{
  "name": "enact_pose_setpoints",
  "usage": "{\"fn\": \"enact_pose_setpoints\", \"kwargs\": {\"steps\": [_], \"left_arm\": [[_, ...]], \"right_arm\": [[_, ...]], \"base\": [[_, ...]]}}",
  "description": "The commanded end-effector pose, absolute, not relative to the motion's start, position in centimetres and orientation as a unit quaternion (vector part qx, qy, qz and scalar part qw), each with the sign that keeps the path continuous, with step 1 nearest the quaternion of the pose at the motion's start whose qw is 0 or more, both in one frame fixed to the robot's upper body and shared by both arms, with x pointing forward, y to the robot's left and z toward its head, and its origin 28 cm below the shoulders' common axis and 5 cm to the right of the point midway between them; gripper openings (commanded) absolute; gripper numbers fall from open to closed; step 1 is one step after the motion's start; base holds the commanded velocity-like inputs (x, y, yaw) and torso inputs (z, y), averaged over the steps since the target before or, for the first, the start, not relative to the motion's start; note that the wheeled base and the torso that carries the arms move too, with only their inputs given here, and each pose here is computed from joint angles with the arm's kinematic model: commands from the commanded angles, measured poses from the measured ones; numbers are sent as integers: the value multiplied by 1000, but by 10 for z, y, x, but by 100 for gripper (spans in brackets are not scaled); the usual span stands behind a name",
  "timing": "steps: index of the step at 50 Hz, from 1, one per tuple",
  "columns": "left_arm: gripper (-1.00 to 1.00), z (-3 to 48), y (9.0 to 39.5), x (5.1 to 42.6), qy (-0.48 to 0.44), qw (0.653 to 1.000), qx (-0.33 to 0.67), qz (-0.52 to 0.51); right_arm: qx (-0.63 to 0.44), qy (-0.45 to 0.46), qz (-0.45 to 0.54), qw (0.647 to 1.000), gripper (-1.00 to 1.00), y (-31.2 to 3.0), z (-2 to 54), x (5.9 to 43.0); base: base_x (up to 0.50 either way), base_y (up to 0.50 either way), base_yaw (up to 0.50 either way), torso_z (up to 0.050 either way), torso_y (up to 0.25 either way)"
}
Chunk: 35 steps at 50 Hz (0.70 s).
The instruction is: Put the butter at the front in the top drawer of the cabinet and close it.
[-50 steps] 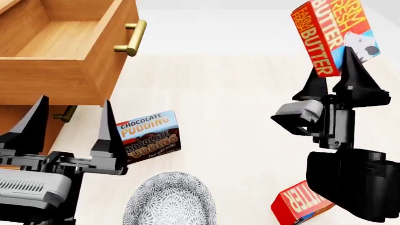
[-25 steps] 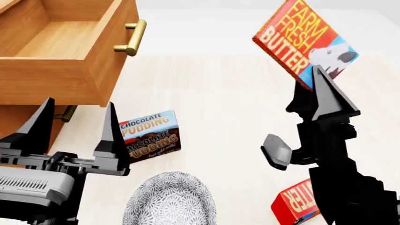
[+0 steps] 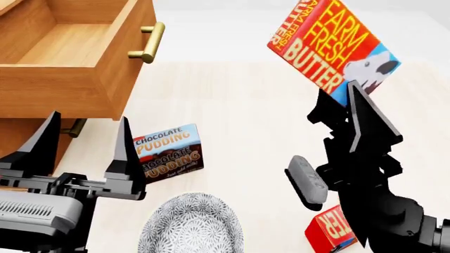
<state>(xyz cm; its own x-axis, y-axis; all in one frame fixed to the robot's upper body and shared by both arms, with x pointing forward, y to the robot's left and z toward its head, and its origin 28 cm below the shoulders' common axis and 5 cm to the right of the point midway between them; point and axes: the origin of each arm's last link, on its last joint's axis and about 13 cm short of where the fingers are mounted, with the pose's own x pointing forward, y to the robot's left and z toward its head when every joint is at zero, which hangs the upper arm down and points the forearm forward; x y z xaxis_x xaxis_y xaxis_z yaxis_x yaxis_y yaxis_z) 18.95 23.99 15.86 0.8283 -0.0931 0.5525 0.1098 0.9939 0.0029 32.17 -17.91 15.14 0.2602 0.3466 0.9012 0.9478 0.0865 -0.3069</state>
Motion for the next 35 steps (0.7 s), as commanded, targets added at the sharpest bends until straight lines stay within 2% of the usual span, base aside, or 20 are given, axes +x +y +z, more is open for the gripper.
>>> {"fn": "enact_pose_setpoints", "kwargs": {"steps": [1,11,24,35], "left_arm": [[100,160,240,187,-289,956,-12,-52],[100,160,240,187,-284,957,-17,-55],[100,160,240,188,-280,958,-19,-61],[100,159,238,188,-278,958,-17,-64]], "right_arm": [[-528,-582,-300,540,-100,-161,144,346],[-518,-592,-280,550,-100,-149,125,361],[-540,-621,-268,502,-100,-151,119,358],[-540,-629,-277,485,-100,-154,119,356]], "base": [[0,0,0,0,0],[0,0,0,0,1],[0,0,0,0,2],[0,-1,0,0,0]]}}
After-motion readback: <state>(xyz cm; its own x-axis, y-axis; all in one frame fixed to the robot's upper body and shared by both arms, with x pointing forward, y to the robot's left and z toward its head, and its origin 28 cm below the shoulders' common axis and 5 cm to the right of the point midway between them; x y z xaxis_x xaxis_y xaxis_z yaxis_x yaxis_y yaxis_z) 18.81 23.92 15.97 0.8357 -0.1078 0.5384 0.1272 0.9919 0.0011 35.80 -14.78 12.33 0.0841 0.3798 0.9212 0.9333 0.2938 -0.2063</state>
